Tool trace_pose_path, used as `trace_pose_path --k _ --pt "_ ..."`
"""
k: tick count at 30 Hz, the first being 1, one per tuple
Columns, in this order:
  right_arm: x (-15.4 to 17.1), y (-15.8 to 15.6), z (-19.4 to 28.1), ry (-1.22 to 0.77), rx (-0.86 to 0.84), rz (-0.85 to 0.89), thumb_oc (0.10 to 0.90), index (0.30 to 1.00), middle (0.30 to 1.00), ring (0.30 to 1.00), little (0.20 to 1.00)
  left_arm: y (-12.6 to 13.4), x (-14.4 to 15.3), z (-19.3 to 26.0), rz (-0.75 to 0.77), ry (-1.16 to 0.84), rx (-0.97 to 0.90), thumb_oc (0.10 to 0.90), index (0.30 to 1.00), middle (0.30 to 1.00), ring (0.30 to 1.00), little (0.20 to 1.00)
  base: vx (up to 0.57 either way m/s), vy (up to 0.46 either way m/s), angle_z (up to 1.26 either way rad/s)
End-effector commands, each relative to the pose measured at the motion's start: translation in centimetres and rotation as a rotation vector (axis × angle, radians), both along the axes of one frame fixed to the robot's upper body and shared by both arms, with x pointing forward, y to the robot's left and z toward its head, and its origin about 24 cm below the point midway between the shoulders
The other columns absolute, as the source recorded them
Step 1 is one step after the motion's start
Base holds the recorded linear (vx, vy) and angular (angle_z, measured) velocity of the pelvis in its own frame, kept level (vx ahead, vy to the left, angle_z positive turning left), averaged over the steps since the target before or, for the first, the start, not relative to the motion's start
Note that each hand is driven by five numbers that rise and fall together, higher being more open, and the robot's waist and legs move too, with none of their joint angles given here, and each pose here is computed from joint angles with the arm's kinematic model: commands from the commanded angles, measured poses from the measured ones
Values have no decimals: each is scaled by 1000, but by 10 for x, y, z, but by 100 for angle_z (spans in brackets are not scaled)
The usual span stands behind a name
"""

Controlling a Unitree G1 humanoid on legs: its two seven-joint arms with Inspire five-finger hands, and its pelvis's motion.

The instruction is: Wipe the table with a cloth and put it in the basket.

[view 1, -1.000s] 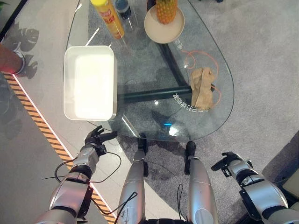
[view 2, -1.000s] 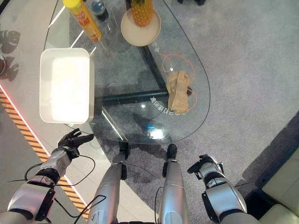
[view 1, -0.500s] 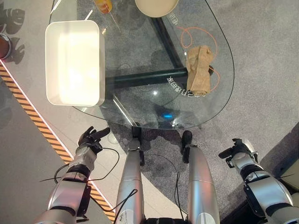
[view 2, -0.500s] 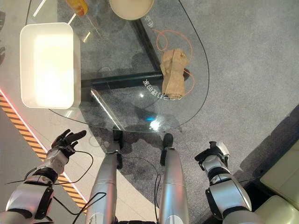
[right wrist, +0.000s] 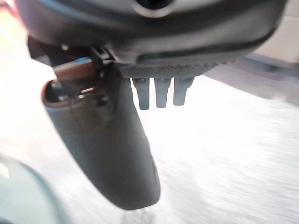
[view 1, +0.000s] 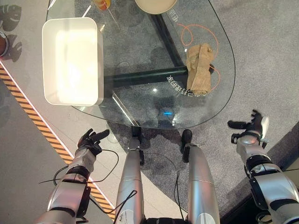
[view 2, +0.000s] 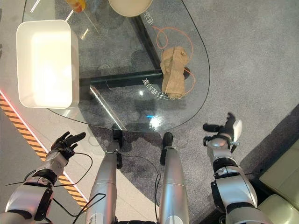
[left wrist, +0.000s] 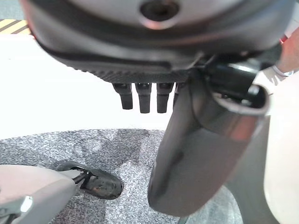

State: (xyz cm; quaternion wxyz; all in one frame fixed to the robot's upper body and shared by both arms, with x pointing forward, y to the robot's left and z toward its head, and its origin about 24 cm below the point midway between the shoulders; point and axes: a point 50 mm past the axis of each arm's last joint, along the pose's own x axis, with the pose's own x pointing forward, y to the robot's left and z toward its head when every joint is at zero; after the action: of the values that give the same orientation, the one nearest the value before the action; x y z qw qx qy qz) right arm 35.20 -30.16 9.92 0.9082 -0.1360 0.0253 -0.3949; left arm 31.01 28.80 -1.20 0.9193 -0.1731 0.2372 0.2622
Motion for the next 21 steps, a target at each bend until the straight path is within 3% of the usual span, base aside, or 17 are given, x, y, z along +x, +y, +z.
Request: trace_pose_path --k 1,11,21 --pt "1 -6 66 -331 -118 -100 800 900 900 900 900 26 -17 -4 117 19 40 800 900 900 900 900 -19 36 -1" --pt "2 48 136 -666 -185 13 800 900 900 900 900 13 -21 -15 120 7 -16 800 900 900 900 900 -5 67 1" --pt "7 110 141 -628 -229 260 800 900 900 900 900 4 -19 -18 92 -4 -26 800 900 900 900 900 4 23 0"
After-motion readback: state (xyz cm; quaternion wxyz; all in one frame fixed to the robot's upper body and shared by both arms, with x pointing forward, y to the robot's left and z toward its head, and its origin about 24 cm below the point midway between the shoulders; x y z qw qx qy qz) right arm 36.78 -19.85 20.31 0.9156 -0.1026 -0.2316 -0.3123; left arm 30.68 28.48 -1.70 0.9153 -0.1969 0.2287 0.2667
